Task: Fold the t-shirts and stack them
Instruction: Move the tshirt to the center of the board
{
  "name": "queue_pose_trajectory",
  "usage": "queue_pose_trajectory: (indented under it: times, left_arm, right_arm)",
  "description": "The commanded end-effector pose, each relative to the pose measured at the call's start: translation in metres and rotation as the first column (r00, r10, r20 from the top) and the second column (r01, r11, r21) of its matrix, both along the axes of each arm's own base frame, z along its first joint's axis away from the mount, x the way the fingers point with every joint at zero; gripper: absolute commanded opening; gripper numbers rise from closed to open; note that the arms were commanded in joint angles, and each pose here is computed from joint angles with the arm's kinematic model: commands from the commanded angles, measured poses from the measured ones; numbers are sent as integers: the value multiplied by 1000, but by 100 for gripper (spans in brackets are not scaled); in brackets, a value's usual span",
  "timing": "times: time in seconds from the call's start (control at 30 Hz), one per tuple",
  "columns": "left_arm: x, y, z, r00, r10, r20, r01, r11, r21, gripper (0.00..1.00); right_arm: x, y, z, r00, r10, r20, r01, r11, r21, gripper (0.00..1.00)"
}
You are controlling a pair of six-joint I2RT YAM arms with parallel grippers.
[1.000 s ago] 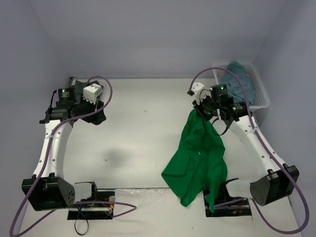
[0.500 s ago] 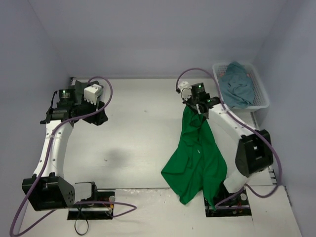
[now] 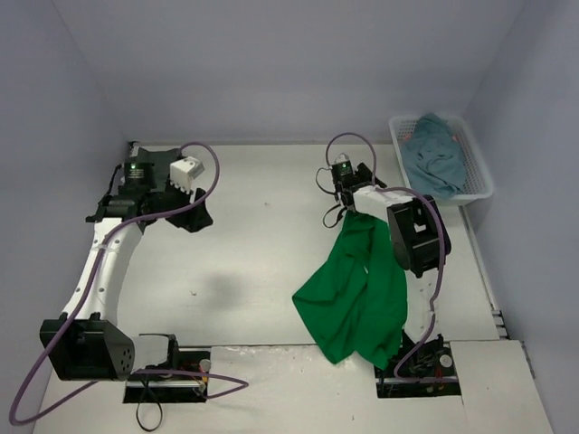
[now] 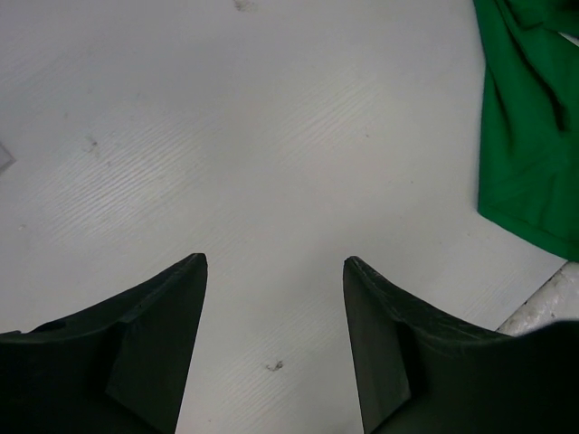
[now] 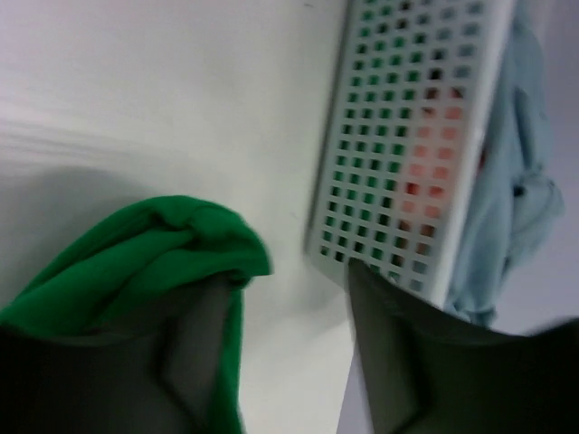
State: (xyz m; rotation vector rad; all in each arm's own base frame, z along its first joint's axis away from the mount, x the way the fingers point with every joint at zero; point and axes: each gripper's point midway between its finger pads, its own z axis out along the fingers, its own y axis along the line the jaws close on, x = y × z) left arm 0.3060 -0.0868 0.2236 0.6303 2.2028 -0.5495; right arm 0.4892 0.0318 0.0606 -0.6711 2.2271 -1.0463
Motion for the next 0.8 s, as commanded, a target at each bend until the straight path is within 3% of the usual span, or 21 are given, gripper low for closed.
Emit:
queue_pose_trajectory:
  times: [0.0, 0.1, 0.37, 0.6, 0.77]
  left_arm:
    - [0, -23, 10, 993, -104, 52, 104, 995, 8, 56]
    - [-8, -43, 4, 983, -180, 28, 179, 983, 32, 56]
    - [-36, -110, -14, 908, -419, -24, 420, 906, 61, 56]
    - [-38, -164, -37, 830, -548, -100, 556, 825, 97, 56]
    - [-37, -217, -42, 772, -628, -103, 635, 770, 66, 55]
  right_arm:
    - [8, -41, 90, 953, -162, 257, 174, 984, -24, 57]
    - [2, -58, 120, 934, -179, 308, 177, 984, 34, 70]
    - [-22, -65, 147, 954, -121, 273, 50, 966, 255, 69]
    - [-40, -41, 111, 998, 30, 58, -46, 948, 313, 65]
    - [-46, -37, 110, 998, 40, 44, -53, 937, 345, 58]
